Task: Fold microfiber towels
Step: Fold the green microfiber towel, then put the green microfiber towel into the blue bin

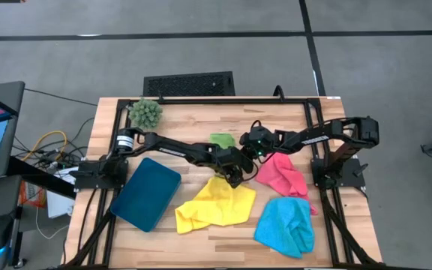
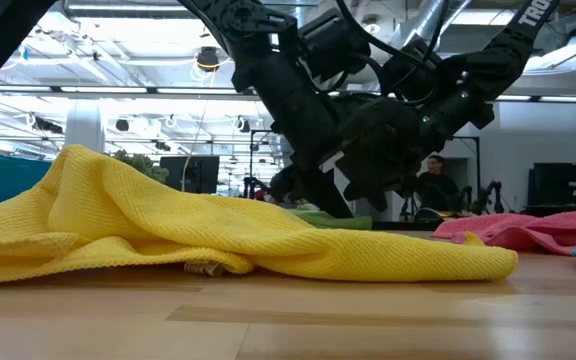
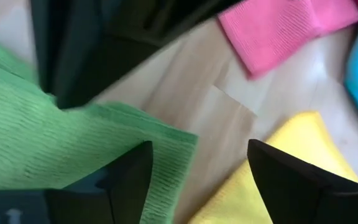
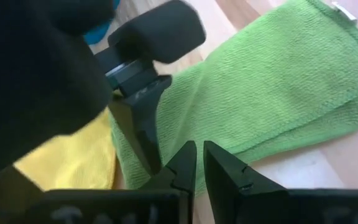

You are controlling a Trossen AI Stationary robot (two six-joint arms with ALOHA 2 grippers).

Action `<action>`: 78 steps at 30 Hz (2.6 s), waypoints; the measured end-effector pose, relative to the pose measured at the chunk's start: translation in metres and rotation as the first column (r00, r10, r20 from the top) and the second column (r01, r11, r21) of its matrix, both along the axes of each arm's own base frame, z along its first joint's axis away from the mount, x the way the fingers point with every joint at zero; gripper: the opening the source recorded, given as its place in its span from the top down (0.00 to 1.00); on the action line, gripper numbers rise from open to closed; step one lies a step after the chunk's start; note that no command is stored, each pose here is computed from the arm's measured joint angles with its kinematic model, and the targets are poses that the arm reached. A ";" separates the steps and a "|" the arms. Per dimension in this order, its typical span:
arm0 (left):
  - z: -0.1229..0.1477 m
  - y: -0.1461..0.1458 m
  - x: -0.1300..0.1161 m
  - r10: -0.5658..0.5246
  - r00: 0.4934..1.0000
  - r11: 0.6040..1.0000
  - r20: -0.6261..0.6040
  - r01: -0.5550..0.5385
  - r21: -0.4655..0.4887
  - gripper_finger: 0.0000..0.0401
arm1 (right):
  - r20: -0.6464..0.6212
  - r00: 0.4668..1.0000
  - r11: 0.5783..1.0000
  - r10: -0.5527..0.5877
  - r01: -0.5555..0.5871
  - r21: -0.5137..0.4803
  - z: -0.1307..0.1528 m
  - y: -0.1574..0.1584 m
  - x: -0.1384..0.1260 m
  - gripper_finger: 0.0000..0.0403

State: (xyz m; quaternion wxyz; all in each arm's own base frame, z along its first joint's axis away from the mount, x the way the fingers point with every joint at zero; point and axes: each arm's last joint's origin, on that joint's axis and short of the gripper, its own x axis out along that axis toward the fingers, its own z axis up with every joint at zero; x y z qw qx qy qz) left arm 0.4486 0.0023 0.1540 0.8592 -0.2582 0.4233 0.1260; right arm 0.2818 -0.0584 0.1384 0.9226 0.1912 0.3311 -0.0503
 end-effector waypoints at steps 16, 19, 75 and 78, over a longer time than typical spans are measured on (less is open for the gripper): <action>0.066 0.012 -0.027 0.017 1.000 1.000 0.021 -0.017 -0.009 0.36 | 0.008 0.999 0.999 -0.043 0.043 0.002 0.000 -0.010 -0.002 0.86; 0.061 0.007 -0.033 0.039 0.998 0.998 -0.056 -0.036 0.057 0.36 | 0.004 0.999 0.999 -0.042 0.042 0.004 0.000 -0.010 -0.002 0.86; 0.147 0.102 -0.146 0.045 0.979 0.962 0.197 -0.095 0.255 0.36 | -0.292 0.954 0.985 -0.062 0.011 -0.171 0.183 -0.108 0.016 0.29; 0.118 0.125 -0.118 -0.100 0.981 0.967 0.166 0.056 0.249 0.36 | -0.207 0.970 0.980 -0.128 0.092 -0.177 0.219 -0.096 -0.014 0.29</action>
